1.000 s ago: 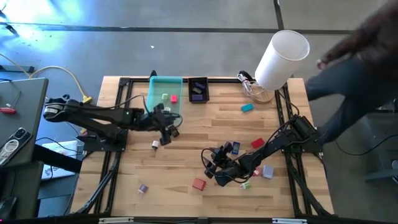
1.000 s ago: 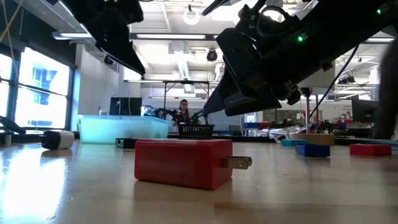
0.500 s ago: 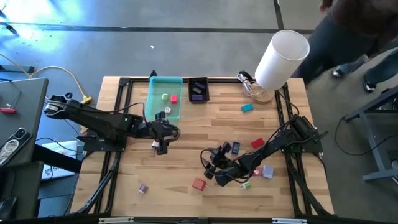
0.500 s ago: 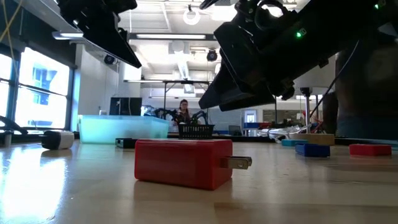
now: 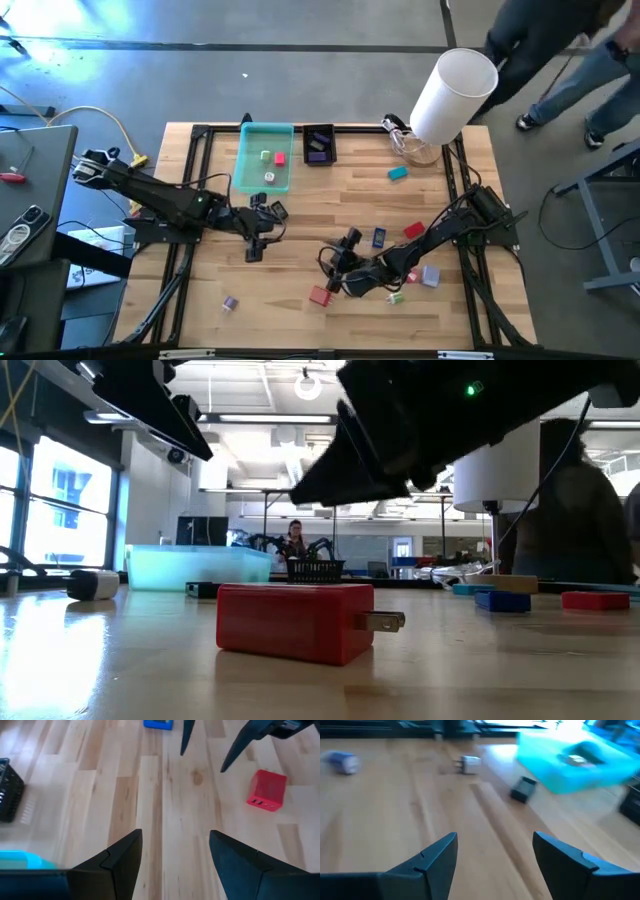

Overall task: Pick & Place Office items
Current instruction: Put the red timer into the black bin

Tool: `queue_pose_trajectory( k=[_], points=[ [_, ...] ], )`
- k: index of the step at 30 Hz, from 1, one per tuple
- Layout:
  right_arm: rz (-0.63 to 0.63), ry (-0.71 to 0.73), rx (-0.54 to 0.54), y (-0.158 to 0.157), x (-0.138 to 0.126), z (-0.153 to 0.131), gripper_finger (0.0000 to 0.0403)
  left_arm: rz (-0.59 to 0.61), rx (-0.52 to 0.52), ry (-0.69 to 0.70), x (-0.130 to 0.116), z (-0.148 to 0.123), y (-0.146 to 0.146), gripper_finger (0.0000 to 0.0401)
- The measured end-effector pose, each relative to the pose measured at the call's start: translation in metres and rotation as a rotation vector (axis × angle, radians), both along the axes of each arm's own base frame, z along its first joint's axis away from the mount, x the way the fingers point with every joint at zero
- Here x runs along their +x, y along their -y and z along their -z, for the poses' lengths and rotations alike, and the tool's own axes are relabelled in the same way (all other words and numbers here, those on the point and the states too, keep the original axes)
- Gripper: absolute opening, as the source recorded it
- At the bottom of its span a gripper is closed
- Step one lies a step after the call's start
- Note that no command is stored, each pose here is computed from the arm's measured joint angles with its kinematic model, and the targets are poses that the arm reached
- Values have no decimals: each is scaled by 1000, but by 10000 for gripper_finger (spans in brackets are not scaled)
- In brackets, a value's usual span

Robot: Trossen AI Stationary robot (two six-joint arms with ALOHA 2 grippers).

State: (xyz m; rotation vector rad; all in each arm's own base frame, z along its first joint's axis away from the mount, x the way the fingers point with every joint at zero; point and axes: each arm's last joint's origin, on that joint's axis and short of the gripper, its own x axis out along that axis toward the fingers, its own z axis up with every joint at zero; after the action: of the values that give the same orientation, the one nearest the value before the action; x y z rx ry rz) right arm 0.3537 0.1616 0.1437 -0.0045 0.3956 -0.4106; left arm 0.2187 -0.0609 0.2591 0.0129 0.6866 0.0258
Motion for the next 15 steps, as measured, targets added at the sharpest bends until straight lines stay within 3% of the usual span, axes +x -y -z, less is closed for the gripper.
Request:
queue_pose_trajectory(
  k=[15],
  points=[
    [-56, 2, 8, 7, 7, -3, 247, -13, -38, -1, -1, 0, 3, 224]
  ],
)
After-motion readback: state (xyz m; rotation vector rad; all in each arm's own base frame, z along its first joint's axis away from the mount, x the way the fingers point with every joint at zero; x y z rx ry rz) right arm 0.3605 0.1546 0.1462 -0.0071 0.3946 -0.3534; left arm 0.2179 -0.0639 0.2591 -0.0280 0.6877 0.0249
